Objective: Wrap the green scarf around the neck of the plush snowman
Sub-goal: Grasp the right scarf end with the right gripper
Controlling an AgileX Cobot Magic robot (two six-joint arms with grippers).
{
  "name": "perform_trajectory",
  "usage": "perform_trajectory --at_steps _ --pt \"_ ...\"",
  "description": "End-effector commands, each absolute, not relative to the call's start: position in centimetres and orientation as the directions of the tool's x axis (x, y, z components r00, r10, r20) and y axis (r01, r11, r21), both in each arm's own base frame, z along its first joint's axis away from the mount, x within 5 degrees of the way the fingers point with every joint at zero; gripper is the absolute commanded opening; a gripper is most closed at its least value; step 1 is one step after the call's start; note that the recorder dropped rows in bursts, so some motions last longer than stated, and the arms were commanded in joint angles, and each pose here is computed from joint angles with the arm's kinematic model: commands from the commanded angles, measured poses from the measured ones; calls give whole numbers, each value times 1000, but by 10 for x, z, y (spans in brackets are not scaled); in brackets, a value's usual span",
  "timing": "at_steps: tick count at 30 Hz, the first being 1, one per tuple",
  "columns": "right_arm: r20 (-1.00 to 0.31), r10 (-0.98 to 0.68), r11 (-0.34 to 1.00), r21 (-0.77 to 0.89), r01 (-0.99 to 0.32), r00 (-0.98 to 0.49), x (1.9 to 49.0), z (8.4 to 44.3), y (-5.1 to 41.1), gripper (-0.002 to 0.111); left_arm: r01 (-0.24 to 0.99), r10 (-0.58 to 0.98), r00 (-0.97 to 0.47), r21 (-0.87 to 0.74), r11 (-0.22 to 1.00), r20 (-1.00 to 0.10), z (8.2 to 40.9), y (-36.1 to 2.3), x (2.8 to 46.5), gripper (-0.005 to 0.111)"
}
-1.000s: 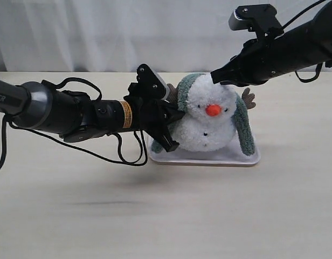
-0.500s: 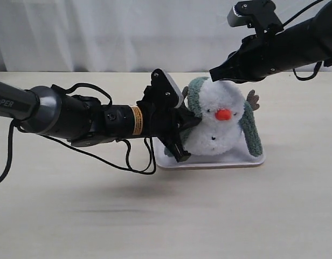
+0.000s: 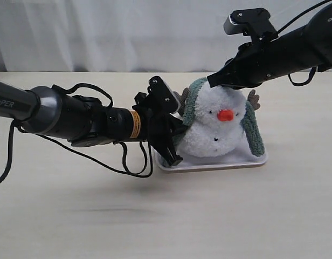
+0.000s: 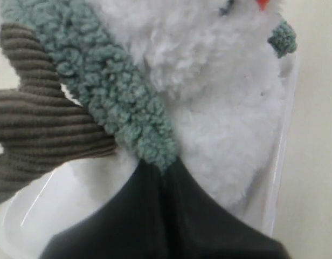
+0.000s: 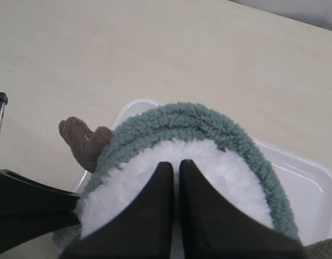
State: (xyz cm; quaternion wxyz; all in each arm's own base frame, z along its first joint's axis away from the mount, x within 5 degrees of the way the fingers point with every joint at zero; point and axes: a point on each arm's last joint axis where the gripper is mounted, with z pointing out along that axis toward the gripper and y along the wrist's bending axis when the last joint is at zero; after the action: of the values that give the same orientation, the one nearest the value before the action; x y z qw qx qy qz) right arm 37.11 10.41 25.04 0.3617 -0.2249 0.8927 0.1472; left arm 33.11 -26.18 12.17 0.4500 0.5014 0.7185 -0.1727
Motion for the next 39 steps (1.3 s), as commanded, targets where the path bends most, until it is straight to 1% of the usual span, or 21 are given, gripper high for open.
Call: perform_trajectory --at_steps 1,6,8,13,18,19,21,22,24,25,27,30,34,36,39 --pt "-707 -311 848 95 -521 -635 371 250 104 4 878 604 -100 215 427 -791 119 -260 331 0" --pt "-707 -311 848 95 -521 -635 371 250 104 4 872 661 -117 243 426 -741 115 -255 331 0" --pt "-703 -314 846 99 -524 -639 370 250 104 4 871 664 -119 244 427 -738 114 -255 332 0" --pt "-699 -332 840 87 -536 -634 369 250 104 4 879 640 -101 233 416 -762 117 -258 331 0" --pt "-717 -394 835 -17 -551 -575 360 273 95 6 887 602 -84 215 408 -794 120 -262 329 0" --pt "-720 -382 847 -23 -531 -580 358 278 91 9 889 594 -79 212 405 -800 121 -262 329 0" --pt "-724 -359 869 -30 -493 -589 356 285 82 19 890 577 -82 201 410 -813 122 -263 329 0" --pt "-720 -342 881 -23 -472 -604 355 288 76 27 889 560 -85 191 416 -824 123 -264 329 0" --pt "-704 -308 904 -7 -427 -641 355 288 64 38 887 530 -93 171 428 -843 125 -266 329 0" --pt "-682 -299 913 -2 -407 -668 354 286 56 45 888 513 -93 162 430 -853 126 -267 329 0" --pt "-637 -313 915 -4 -404 -704 354 278 47 49 889 488 -90 150 432 -868 129 -268 329 0" --pt "-563 -389 895 -44 -443 -730 352 255 37 49 885 450 -101 127 448 -887 131 -269 329 0" --pt "-516 -509 832 -89 -548 -689 350 218 41 49 879 434 -115 112 464 -894 132 -269 330 0" --pt "-505 -563 796 -116 -595 -654 351 208 47 49 876 443 -122 113 469 -888 131 -269 331 0" --pt "-491 -581 785 -125 -607 -650 355 197 50 49 874 450 -127 115 472 -884 130 -268 331 0"
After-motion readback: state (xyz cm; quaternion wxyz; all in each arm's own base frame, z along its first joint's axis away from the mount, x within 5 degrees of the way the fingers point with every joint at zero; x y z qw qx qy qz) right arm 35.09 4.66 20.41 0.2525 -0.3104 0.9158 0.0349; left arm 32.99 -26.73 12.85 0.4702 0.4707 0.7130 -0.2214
